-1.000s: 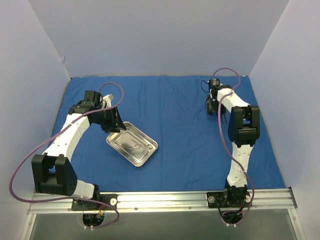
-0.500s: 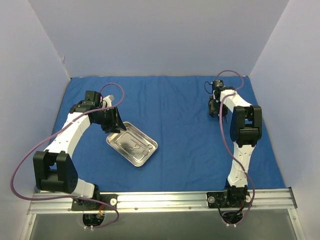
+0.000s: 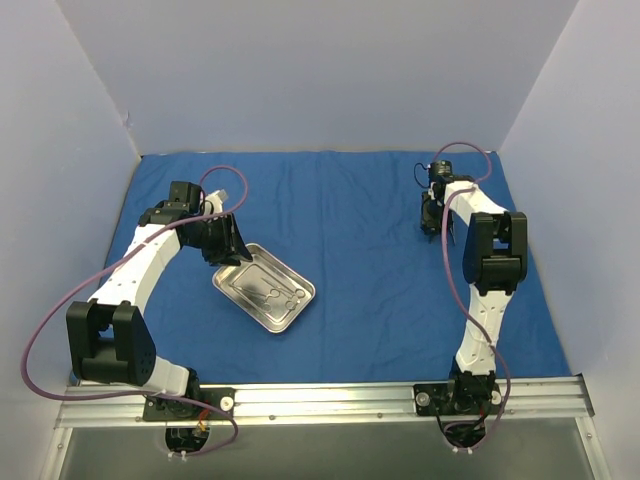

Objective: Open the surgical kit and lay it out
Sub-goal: Pick up the medical item from the surgical kit.

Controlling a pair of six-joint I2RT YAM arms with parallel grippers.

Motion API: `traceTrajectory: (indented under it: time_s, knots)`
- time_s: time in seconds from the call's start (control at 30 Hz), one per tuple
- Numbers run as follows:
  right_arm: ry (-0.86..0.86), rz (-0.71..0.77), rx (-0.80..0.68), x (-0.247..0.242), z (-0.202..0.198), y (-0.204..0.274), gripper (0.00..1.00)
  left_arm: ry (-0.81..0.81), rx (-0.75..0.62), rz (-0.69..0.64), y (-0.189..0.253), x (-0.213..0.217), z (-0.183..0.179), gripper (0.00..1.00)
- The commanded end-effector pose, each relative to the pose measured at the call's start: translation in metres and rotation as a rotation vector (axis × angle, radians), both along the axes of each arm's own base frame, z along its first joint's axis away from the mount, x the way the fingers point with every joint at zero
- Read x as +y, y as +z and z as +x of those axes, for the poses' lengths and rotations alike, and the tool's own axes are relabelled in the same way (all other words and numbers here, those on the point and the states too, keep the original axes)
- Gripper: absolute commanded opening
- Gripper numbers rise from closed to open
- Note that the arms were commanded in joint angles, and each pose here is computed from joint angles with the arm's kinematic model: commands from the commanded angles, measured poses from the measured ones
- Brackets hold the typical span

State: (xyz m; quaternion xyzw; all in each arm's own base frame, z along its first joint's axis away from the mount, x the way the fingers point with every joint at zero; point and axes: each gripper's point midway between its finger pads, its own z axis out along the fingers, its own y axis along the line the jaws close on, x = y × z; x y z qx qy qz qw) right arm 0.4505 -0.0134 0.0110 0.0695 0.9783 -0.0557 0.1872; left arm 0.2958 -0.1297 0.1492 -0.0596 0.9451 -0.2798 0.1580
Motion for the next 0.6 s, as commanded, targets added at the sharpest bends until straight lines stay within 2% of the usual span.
traceTrajectory:
  time_s: [0.0,0.13,0.33,0.43,0.53,0.57]
  knots:
    - [-0.006,-0.009,0.047,-0.005,-0.015,-0.011,0.24,-0.008,-0.047,-0.026,0.013,-0.002,0.009,0.49]
    - [-0.012,-0.024,0.012,-0.008,-0.007,0.007,0.19,0.003,-0.052,-0.027,0.015,-0.002,0.011,0.49]
    - [0.011,-0.06,-0.024,0.005,0.001,0.038,0.0,0.026,-0.053,-0.032,0.019,-0.002,0.015,0.46]
    - [0.037,-0.072,-0.039,0.019,0.001,0.055,0.0,0.037,-0.071,-0.038,0.026,-0.003,0.018,0.46]
    - [0.109,-0.042,-0.076,0.055,0.0,0.078,0.0,0.037,-0.1,-0.075,0.041,-0.007,0.023,0.46]
    - [0.176,0.01,-0.11,0.086,0.0,0.093,0.0,0.032,-0.112,-0.092,0.046,-0.011,0.025,0.48]
